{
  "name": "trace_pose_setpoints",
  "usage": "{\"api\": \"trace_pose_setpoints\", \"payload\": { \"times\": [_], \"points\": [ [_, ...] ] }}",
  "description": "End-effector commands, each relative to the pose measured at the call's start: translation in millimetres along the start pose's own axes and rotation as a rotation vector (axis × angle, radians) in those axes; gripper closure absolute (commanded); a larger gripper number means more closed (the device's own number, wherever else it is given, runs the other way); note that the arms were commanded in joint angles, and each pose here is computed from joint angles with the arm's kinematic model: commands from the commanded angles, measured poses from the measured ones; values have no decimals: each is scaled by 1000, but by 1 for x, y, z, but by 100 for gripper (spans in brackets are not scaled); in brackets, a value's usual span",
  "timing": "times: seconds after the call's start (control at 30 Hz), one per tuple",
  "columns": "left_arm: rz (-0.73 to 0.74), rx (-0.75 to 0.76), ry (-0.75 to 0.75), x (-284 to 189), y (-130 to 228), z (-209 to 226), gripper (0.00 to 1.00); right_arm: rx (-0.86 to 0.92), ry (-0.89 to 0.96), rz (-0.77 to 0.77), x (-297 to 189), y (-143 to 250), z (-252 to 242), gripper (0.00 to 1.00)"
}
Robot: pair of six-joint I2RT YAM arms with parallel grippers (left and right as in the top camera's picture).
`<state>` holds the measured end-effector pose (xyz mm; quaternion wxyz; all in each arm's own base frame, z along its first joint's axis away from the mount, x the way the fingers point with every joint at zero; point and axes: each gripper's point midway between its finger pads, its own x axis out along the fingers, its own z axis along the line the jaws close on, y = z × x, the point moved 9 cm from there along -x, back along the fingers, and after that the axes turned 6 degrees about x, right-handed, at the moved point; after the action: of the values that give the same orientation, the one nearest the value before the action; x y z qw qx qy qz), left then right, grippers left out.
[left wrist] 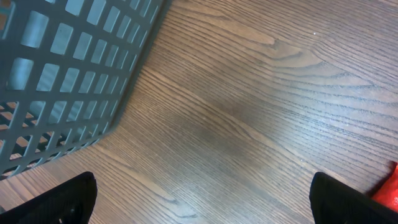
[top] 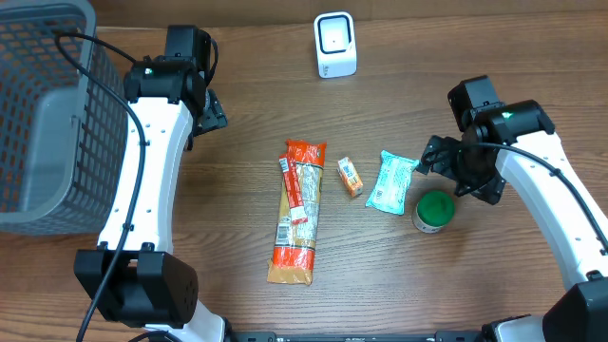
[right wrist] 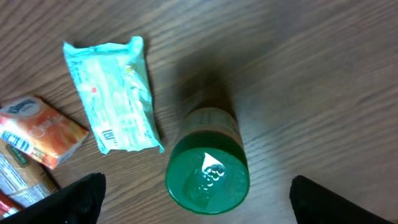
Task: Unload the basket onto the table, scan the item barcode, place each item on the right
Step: 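Move the right gripper down toward the green-lidded jar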
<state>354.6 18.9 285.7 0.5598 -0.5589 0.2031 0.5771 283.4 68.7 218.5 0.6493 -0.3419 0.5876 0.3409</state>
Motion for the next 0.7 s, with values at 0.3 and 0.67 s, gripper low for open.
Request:
{"api": "trace_pose_setpoints", "payload": {
  "times": [0.3,0.67],
  "points": [
    [-19,-6,11,-6,-2,-1,0,146,45,40,43,30,0,9],
    [-19,-6,11,-6,-2,-1,0,104,69,17,61,40,0,17]
  ]
}}
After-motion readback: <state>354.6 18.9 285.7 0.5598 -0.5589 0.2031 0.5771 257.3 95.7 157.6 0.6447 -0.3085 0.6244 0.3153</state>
